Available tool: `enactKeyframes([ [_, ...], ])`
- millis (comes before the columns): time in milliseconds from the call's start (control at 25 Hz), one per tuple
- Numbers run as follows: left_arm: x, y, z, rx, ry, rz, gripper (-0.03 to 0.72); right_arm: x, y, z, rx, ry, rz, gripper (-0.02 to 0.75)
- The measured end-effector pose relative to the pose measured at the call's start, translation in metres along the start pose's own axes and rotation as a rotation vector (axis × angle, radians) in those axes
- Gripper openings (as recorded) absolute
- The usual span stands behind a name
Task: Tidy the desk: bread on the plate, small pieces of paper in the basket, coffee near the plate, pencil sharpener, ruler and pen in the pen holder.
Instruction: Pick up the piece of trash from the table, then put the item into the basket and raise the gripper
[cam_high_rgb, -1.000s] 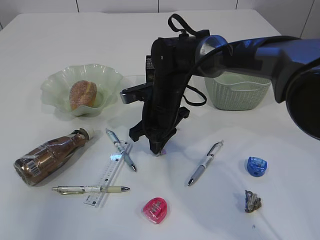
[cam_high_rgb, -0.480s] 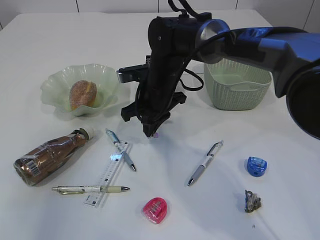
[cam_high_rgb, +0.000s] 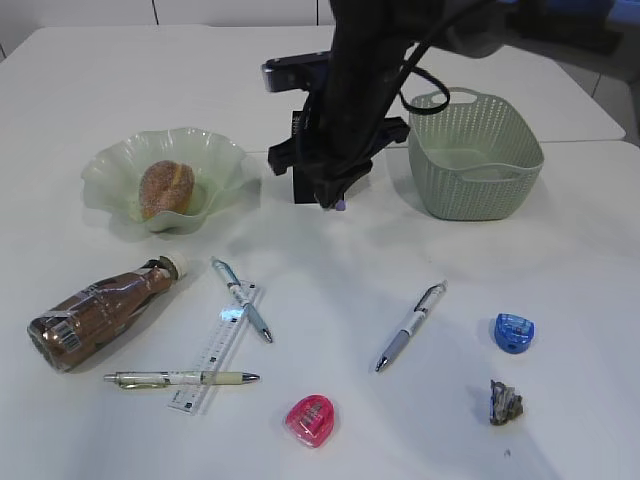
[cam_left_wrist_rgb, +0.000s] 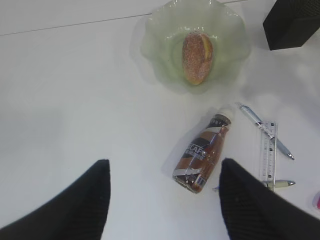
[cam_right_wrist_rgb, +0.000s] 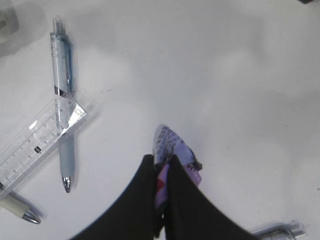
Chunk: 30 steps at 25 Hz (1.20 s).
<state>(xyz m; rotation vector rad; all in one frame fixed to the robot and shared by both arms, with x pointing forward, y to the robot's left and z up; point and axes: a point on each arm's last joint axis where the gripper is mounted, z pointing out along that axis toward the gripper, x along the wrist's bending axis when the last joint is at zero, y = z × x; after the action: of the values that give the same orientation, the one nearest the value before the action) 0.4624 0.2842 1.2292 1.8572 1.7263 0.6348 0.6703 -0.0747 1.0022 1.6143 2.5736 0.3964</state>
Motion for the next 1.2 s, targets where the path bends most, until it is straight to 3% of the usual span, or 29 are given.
enactKeyframes([
  [160, 0.000, 0.000, 0.000, 0.000, -0.005, -0.001, 0.475, -0.024, 0.001, -0.015, -0.030, -0.015, 0.054, 0.023],
  [480, 0.000, 0.000, 0.000, 0.000, -0.005, -0.002, 0.474, -0.100, 0.009, -0.057, -0.158, -0.084, 0.194, 0.023],
  [720, 0.000, 0.000, 0.000, 0.000, -0.005, -0.002, 0.474, -0.148, 0.000, -0.070, -0.179, -0.127, 0.286, 0.023],
  [920, 0.000, 0.000, 0.000, 0.000, -0.005, -0.002, 0.474, -0.174, -0.008, -0.073, -0.176, -0.158, 0.334, 0.022],
  [1200, -0.001, 0.000, 0.000, 0.000, -0.014, -0.005, 0.474, -0.182, -0.007, -0.043, -0.129, -0.153, 0.343, 0.028],
])
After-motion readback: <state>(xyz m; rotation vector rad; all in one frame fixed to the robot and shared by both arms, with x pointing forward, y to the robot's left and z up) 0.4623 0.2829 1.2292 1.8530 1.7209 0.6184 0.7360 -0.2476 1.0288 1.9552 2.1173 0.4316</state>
